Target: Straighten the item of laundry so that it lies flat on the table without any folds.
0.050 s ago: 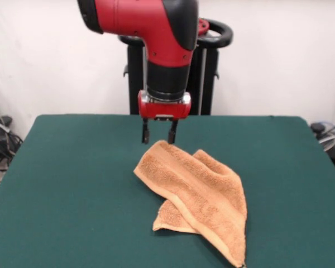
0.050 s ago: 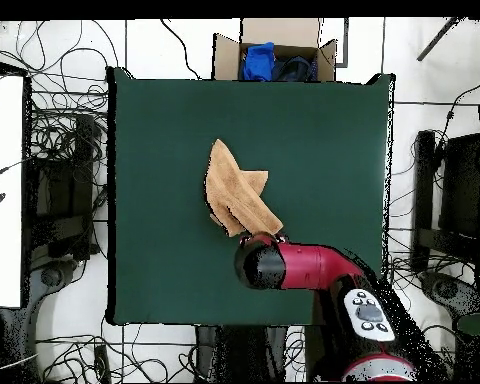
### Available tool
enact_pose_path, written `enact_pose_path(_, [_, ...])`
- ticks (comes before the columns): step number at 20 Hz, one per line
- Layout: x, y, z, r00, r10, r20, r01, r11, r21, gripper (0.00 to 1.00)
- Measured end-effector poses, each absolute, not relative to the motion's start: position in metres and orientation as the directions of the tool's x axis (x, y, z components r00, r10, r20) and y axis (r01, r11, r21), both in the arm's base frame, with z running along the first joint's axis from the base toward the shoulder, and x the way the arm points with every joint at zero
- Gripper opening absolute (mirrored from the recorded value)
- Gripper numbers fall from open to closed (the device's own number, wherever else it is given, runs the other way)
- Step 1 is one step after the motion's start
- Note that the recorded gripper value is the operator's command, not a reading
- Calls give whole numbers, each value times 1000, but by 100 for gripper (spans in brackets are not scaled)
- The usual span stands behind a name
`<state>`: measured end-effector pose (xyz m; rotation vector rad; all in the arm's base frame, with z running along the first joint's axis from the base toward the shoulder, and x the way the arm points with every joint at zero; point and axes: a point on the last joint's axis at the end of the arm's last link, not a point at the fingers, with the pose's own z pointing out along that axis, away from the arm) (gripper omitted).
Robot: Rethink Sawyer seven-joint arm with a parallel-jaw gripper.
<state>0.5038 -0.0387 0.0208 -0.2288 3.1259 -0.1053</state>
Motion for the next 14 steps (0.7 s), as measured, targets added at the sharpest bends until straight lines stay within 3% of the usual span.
enact_pose_path(14, [489, -51, -9, -993, -106, 50, -108, 994, -32, 100])
